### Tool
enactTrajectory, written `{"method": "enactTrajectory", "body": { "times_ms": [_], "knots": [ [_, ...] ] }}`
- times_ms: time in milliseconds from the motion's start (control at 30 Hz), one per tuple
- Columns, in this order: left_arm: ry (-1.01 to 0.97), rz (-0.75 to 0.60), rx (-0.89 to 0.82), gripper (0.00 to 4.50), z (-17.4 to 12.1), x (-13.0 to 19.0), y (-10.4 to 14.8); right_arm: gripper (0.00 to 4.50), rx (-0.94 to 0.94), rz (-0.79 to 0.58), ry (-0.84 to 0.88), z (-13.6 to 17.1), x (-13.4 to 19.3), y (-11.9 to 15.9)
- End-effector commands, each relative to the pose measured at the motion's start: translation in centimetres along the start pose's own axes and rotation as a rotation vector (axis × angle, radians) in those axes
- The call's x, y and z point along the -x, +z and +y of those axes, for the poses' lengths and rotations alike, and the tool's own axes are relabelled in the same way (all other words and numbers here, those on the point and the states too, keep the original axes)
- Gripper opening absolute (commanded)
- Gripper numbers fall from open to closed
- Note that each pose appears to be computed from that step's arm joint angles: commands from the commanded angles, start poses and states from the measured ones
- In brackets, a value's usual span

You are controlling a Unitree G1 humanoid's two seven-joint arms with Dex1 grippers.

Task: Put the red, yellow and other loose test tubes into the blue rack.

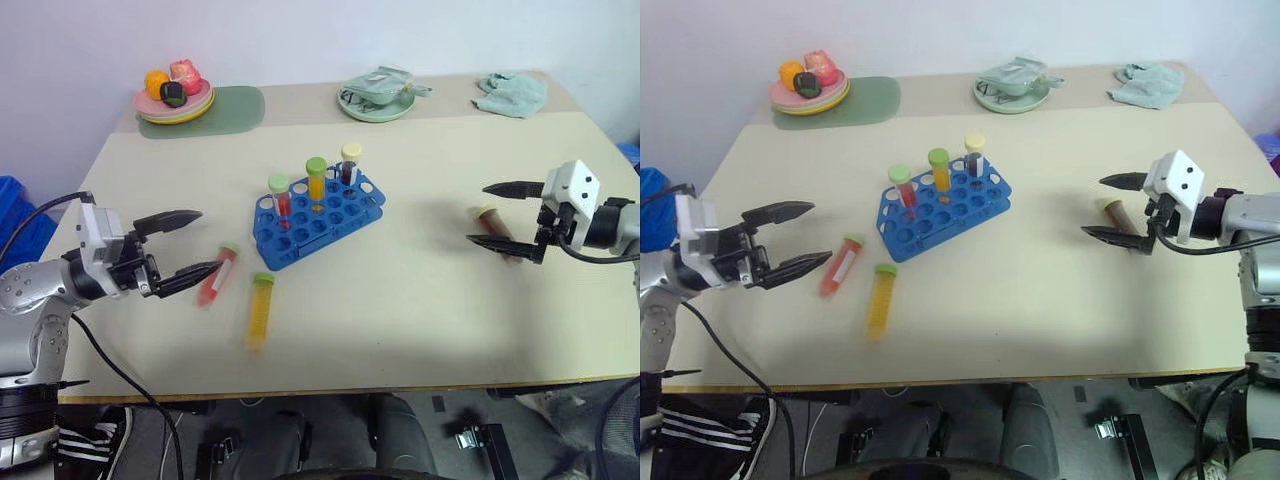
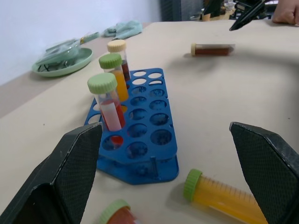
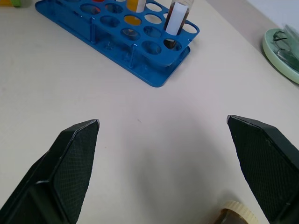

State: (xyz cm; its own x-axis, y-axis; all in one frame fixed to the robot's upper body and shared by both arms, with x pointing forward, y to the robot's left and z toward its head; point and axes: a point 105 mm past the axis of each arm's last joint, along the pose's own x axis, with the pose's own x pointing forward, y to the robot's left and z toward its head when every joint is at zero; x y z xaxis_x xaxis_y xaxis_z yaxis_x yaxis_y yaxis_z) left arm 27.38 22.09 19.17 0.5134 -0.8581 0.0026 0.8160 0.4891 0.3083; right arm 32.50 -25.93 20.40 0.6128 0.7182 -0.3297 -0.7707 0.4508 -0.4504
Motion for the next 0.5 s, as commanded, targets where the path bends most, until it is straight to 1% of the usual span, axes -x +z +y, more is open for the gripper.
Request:
{"method": "enactTrajectory", "body": {
  "times_ms": [33,167,233,300,333,400,500],
  "knots": [
    [0.009,-0.023,-0.046,4.46,0.3,0.0,1.0,4.50,0.045,-0.026,-0.034,-0.7,0.2,1.0],
    [-0.004,-0.025,-0.041,4.46,0.3,-0.1,0.9,4.50,0.022,-0.043,-0.055,-0.5,0.0,1.3],
    [-0.020,-0.031,-0.044,4.46,0.6,-0.6,1.1,4.50,0.018,-0.023,-0.085,-0.6,0.3,0.7],
    [-0.029,-0.043,-0.051,4.46,0.9,-1.2,1.2,4.50,0.000,0.045,-0.127,-1.2,0.4,-0.5],
    [-0.032,-0.047,-0.058,4.46,1.0,-1.3,1.2,4.50,-0.015,0.058,-0.153,-1.7,0.4,-0.7],
    [-0.036,-0.051,-0.068,4.46,1.2,-1.5,1.1,4.50,-0.034,0.066,-0.203,-2.5,0.4,-0.7],
    [-0.031,-0.065,-0.069,4.46,1.4,-1.6,1.1,4.50,-0.030,0.091,-0.243,-3.0,0.1,-0.6]
  ]
}}
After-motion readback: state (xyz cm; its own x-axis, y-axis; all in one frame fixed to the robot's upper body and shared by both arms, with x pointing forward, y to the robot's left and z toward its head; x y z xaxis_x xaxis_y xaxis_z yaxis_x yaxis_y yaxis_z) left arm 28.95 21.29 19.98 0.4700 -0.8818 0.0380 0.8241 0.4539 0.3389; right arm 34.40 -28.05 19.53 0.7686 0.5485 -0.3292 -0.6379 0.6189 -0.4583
